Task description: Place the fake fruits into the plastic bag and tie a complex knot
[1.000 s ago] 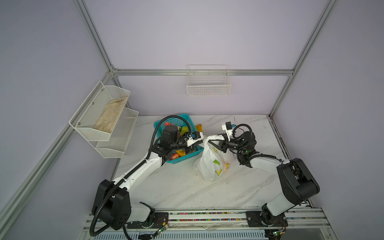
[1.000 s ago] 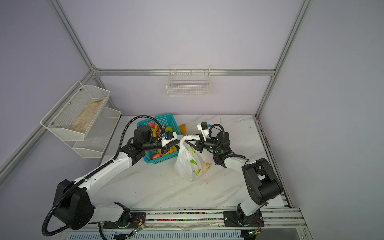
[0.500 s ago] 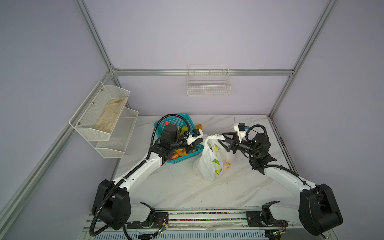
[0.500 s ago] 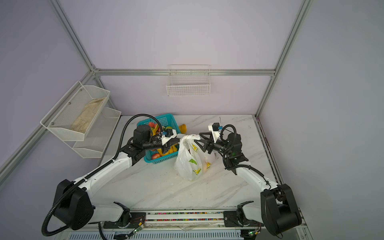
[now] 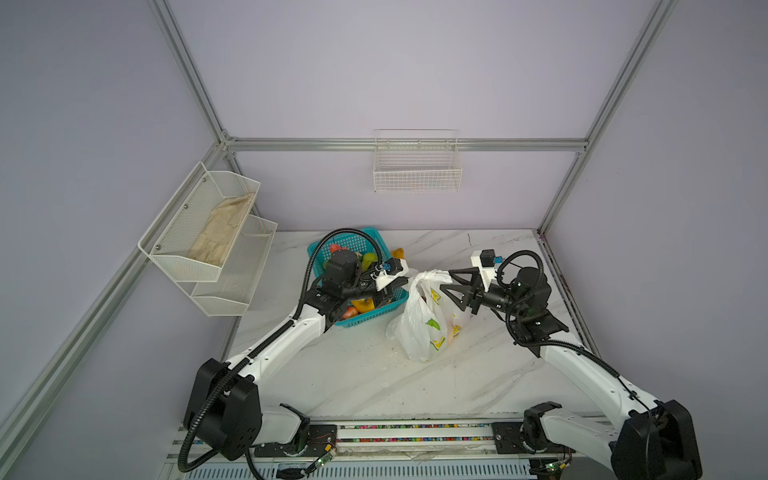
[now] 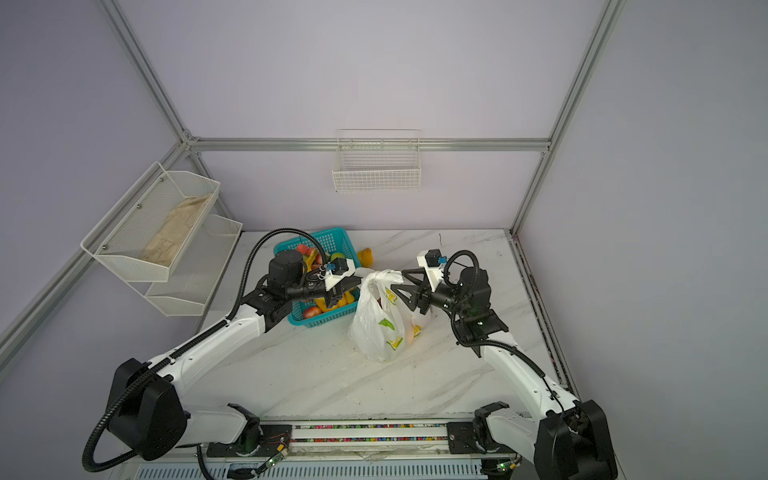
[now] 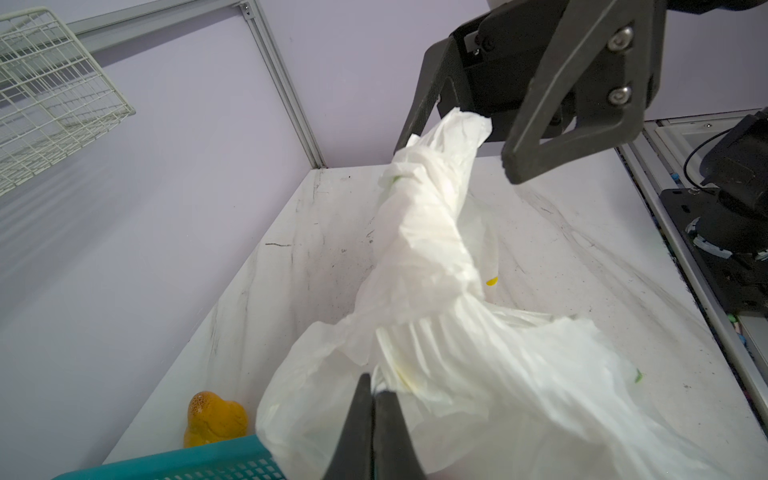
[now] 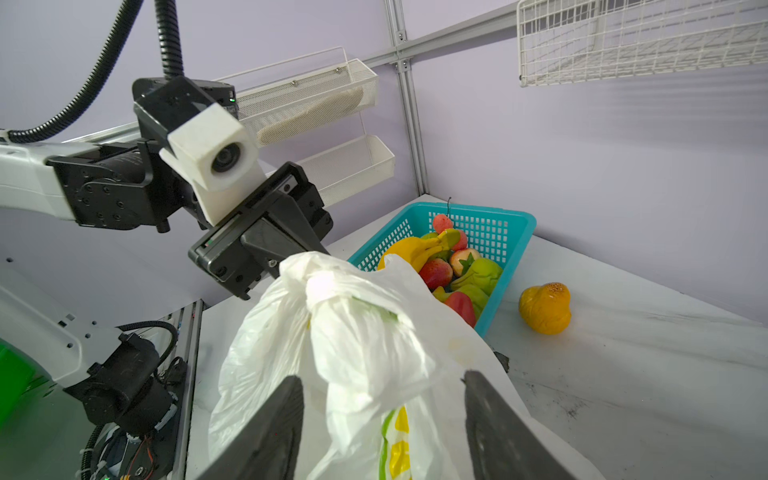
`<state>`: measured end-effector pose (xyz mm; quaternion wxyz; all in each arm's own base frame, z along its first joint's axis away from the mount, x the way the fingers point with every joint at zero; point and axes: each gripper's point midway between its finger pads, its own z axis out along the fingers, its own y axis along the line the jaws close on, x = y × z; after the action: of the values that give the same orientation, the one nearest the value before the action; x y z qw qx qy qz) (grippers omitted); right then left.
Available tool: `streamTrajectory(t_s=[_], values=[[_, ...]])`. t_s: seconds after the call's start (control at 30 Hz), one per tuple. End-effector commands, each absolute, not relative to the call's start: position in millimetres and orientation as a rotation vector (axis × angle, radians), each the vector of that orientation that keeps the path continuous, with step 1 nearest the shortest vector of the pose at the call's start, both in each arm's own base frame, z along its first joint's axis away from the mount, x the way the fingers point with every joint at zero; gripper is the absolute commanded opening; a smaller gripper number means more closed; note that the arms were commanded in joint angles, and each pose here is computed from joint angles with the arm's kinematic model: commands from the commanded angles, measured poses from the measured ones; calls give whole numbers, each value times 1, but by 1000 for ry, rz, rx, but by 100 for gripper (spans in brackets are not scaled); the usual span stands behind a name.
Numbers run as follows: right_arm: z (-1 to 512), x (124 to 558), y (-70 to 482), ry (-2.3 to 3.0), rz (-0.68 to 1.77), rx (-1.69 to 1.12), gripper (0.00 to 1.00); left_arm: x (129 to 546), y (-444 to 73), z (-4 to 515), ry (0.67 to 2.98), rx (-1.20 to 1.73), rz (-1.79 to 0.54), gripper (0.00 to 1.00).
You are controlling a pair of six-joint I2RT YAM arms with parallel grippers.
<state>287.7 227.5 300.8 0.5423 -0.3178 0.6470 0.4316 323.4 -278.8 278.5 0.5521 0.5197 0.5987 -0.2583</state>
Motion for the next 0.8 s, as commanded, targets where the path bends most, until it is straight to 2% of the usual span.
streamTrajectory(t_s=[0.0, 0.3, 0.4, 0.57, 0.77], values=[[327, 279, 231, 1444, 1034, -825, 61, 324, -280, 295, 1365, 1209, -594, 0], [334, 284, 234, 1430, 1051, -826, 36, 324, -281, 295, 1363, 1212, -587, 0], [331, 287, 234, 1444, 1042, -822, 36, 324, -281, 296, 1362, 1212, -586, 0], [321, 291, 234, 1475, 1035, -806, 47, 323, -282, 295, 1363, 1213, -588, 0], [316, 292, 236, 1486, 1045, -812, 47, 323, -282, 296, 1362, 1212, -586, 0]])
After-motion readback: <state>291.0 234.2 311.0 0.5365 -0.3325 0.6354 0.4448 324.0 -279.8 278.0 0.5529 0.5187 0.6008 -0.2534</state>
